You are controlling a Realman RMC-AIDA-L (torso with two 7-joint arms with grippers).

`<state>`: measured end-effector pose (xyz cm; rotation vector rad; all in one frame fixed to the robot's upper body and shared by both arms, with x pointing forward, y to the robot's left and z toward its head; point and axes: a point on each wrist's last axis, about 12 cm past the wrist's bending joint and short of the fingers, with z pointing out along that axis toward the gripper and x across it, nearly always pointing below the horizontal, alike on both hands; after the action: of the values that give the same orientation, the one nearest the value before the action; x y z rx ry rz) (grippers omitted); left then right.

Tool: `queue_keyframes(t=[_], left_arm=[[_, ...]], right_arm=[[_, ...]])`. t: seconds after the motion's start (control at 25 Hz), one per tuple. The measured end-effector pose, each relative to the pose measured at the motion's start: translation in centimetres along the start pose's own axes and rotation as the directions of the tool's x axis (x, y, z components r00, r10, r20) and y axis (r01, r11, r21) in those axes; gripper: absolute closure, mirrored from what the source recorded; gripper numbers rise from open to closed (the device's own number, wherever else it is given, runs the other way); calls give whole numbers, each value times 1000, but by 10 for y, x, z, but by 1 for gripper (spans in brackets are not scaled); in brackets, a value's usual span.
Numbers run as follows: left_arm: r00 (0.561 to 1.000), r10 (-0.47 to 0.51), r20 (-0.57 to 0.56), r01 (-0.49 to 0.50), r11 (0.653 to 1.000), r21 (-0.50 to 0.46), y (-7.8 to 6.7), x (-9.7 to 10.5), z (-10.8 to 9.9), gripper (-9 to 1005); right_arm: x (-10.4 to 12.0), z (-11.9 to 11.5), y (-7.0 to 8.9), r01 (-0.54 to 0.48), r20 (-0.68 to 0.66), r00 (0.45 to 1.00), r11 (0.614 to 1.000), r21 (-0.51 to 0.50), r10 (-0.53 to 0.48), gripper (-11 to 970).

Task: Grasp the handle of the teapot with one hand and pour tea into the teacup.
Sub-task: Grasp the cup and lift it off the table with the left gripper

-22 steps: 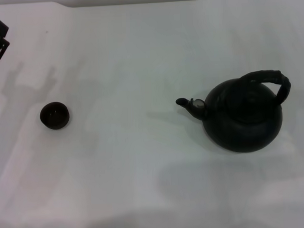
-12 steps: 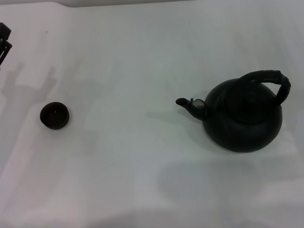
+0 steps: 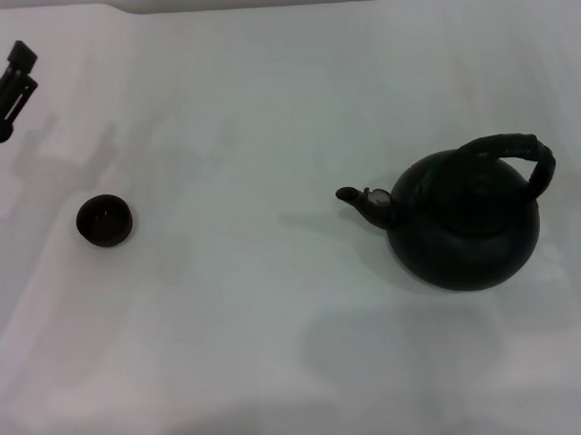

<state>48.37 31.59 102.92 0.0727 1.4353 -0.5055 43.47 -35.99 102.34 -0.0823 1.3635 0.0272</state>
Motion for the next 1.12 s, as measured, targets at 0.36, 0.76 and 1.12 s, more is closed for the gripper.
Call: queue_keyframes(t=[0.36,0.76,1.12], left_arm=[[951,-159,-265,170,985,16,30,-17,30,119],[697,-116,-707,106,993,-59,22,-80,100,118],[363,9,-932,-65,998,-16,-20,-103,134,115]], right_arm=[[0,12,-3,17,-7,1000,1000,-9,-17,76],[7,23,-1,14,-63,998,1000,-9,-14,76],[8,24,-1,12,-71,997,1000,-6,-12,75]])
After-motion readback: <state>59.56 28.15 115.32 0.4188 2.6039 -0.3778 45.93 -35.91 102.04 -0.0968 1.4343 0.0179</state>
